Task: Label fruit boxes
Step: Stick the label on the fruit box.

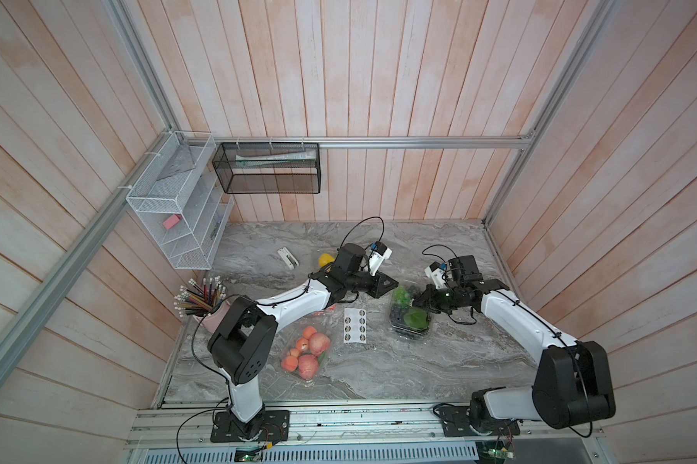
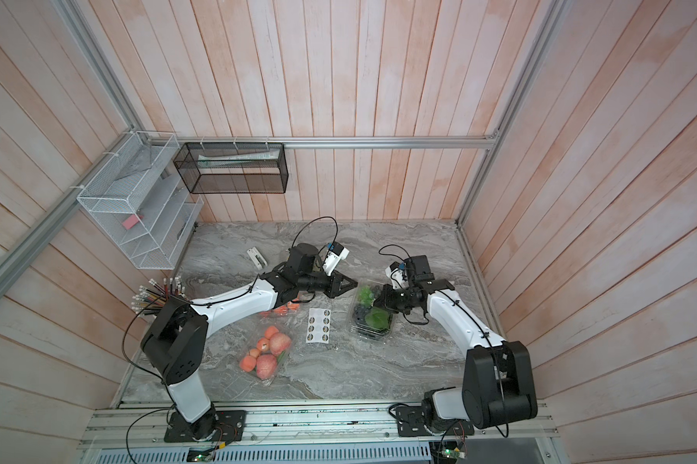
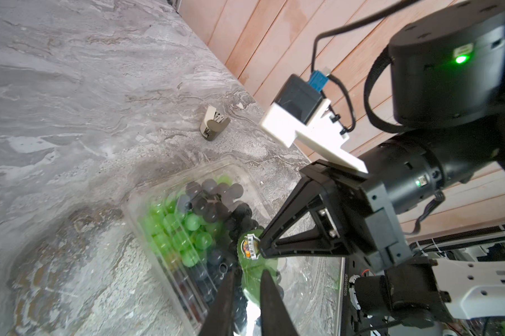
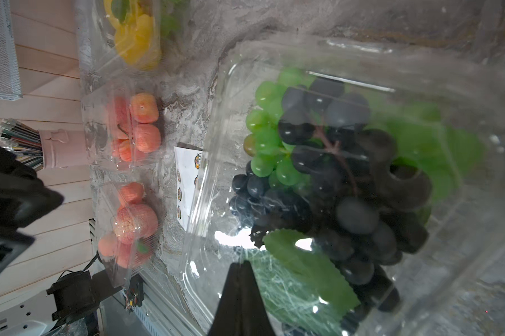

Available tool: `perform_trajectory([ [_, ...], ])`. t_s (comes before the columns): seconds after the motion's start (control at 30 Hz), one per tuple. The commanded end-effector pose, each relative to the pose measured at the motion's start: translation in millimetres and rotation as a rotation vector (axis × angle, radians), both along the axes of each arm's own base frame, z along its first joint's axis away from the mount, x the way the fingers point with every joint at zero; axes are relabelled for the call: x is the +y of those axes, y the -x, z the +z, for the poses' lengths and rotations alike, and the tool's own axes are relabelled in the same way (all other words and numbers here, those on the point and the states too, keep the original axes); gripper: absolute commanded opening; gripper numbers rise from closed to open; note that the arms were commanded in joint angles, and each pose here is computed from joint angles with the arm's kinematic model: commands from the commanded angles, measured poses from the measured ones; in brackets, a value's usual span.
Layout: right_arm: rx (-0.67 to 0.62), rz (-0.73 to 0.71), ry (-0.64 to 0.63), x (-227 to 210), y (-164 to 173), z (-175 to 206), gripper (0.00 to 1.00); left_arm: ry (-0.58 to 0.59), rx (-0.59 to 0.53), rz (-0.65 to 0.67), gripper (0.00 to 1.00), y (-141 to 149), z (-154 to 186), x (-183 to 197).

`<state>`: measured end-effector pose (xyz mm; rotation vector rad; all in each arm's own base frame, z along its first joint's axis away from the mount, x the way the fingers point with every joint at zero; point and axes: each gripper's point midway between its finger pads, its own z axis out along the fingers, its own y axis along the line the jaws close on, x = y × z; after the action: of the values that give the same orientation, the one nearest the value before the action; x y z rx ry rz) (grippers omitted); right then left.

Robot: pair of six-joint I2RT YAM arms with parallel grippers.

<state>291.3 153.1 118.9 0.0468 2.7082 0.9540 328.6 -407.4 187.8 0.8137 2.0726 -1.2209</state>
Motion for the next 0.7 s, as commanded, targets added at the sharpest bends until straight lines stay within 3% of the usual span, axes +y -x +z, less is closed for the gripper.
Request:
perform_trajectory([
  [0.0, 0.019, 0.01, 0.007, -3.4, 0.0, 0.0, 0.0, 0.021, -0.044, -0.064, 0.17, 6.7, 3.8, -15.8],
  [0.67, 0.054, 0.001, 0.002, -8.7, -0.7, -10.4, 0.0, -0.05, 0.022, -0.126, 0.11, 21.4, -43.2, -51.6],
])
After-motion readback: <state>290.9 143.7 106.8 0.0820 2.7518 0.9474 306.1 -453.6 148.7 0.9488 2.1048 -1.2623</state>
